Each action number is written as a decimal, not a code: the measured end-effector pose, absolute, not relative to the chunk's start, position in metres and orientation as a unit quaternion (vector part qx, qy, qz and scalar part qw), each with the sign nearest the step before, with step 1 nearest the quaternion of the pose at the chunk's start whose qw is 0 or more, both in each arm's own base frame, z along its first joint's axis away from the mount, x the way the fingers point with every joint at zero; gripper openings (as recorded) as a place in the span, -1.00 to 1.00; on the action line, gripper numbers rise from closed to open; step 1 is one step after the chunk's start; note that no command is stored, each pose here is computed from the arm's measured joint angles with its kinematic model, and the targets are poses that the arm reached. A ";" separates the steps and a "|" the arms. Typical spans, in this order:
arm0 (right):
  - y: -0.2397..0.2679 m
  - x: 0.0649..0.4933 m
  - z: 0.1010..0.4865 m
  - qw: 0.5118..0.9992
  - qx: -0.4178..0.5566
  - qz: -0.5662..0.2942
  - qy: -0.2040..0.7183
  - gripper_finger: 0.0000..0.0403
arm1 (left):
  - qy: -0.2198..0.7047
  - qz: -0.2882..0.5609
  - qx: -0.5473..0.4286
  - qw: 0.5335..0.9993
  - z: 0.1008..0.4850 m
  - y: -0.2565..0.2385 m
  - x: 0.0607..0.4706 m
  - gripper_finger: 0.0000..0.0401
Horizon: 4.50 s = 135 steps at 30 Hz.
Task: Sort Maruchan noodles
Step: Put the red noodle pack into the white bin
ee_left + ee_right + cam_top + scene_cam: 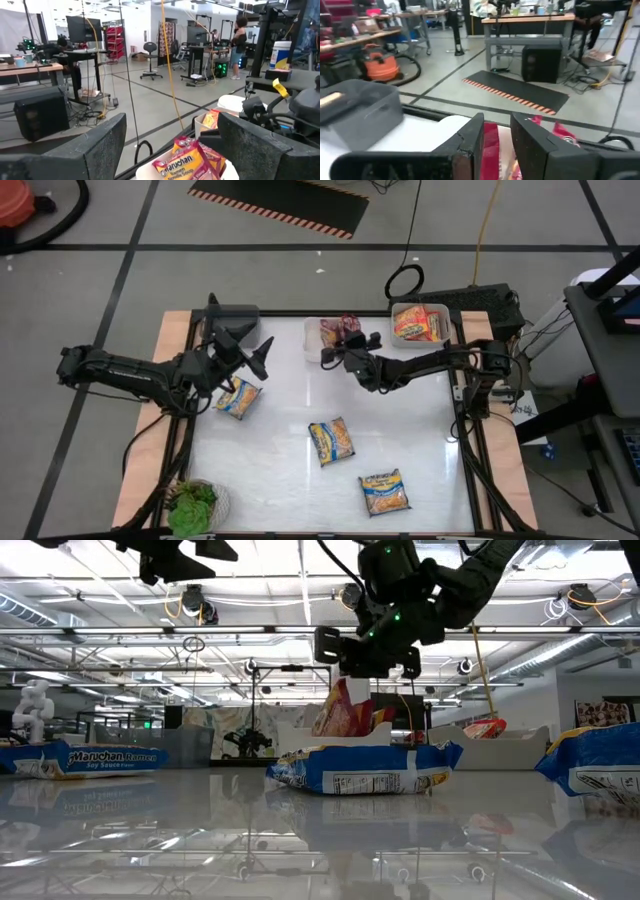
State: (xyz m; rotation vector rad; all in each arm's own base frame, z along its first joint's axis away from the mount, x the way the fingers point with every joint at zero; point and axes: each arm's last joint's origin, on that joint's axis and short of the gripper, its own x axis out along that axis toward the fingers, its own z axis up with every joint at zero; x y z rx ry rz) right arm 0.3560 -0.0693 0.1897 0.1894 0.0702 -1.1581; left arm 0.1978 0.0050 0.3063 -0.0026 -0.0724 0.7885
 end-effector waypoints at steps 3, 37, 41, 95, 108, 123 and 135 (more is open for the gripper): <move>-0.069 0.357 0.190 0.838 0.094 -0.536 0.032 -0.64 | -0.038 0.384 0.000 0.923 0.307 0.005 0.198 0.58; -0.115 0.378 0.260 0.847 0.148 -0.444 0.253 0.38 | -0.029 0.361 -0.015 0.932 0.303 0.003 0.199 0.58; -0.129 0.369 0.256 0.836 0.197 -0.419 0.294 0.38 | -0.027 0.357 -0.020 0.933 0.302 0.002 0.199 0.58; -0.065 0.381 0.250 0.851 0.044 -0.489 0.185 -0.78 | -0.044 0.352 -0.013 0.935 0.307 -0.001 0.199 0.58; -0.051 0.419 0.205 0.809 -0.010 -0.580 0.091 -0.78 | -0.075 0.328 -0.029 0.941 0.313 -0.005 0.198 0.58; -0.072 0.435 0.162 0.754 -0.033 -0.655 0.048 -0.78 | -0.071 0.318 -0.024 0.945 0.312 -0.010 0.198 0.58; -0.090 0.435 0.173 0.785 -0.043 -0.616 0.040 -0.91 | -0.065 0.315 -0.026 0.946 0.311 -0.011 0.198 0.58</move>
